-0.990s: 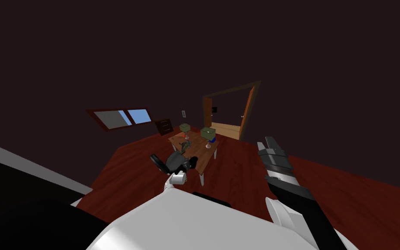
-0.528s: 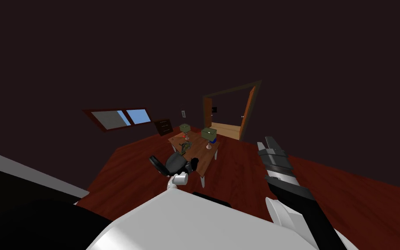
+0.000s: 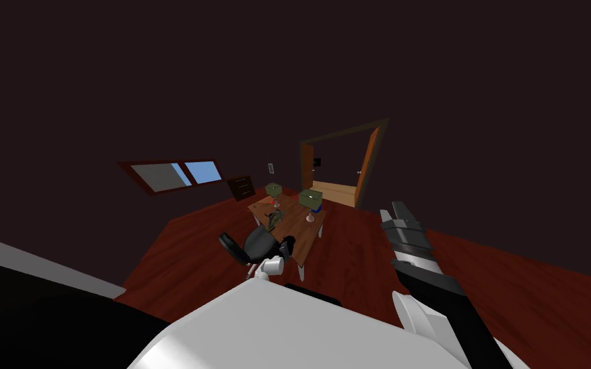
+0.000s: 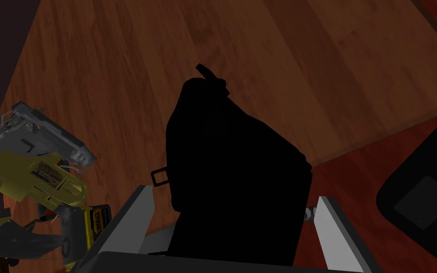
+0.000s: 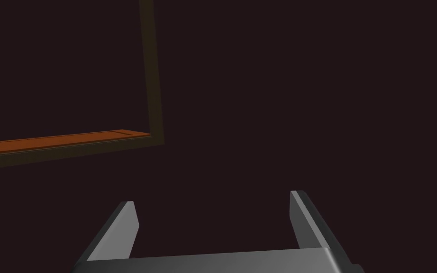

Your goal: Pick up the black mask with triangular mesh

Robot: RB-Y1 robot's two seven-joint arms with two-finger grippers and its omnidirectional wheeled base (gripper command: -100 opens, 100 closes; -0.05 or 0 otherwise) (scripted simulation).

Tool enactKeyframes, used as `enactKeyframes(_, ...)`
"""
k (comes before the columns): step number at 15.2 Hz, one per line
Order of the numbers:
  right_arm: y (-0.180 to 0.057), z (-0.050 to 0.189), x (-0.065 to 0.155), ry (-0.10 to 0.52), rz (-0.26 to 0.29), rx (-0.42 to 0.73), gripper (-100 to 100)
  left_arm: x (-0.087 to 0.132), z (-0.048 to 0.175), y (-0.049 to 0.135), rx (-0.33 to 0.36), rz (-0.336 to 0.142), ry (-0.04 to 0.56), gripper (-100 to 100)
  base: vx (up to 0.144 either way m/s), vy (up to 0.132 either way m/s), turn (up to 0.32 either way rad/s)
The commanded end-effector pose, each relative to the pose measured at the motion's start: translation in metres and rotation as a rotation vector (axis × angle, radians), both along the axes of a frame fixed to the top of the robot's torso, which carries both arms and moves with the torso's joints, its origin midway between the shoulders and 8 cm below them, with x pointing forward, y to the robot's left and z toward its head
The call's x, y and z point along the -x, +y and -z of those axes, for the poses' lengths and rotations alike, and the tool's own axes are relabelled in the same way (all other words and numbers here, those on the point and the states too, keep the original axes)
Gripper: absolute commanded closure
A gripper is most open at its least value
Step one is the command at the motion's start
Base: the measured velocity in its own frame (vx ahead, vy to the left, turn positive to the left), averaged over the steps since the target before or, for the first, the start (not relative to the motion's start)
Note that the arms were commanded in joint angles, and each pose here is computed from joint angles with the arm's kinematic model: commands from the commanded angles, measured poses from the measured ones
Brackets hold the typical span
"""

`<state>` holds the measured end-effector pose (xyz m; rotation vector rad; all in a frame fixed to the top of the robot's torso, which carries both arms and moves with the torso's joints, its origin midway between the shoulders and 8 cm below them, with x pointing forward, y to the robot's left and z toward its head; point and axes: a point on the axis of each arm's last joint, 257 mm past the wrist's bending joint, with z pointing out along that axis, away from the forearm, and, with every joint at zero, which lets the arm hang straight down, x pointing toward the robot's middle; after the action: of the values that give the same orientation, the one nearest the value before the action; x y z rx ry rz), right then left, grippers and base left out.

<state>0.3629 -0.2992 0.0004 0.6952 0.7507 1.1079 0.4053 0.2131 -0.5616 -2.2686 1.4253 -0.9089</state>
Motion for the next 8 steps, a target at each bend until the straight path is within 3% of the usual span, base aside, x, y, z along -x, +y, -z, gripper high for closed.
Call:
enactKeyframes(1,0.0000,0.0000,0.0000,0.000,0.000,0.000,0,0.0034,0.0038,-0.0026,-0.001,-0.003,-0.004,-100,0.067,0.026,-0.028)
enactKeyframes(6,0.0000,0.0000,0.0000,0.000,0.000,0.000,0,0.0105,0.0106,-0.0070,-0.003,-0.006,-0.005,-100,0.063,0.018,-0.017)
enactKeyframes(7,0.0000,0.0000,0.0000,0.000,0.000,0.000,0,0.0107,0.0108,-0.0071,-0.003,-0.007,-0.007,100,0.014,0.005,0.000)
enactKeyframes(8,0.0000,0.0000,0.0000,0.000,0.000,0.000,0,0.0105,0.0106,-0.0071,-0.003,-0.007,-0.008,100,0.000,0.000,0.000)
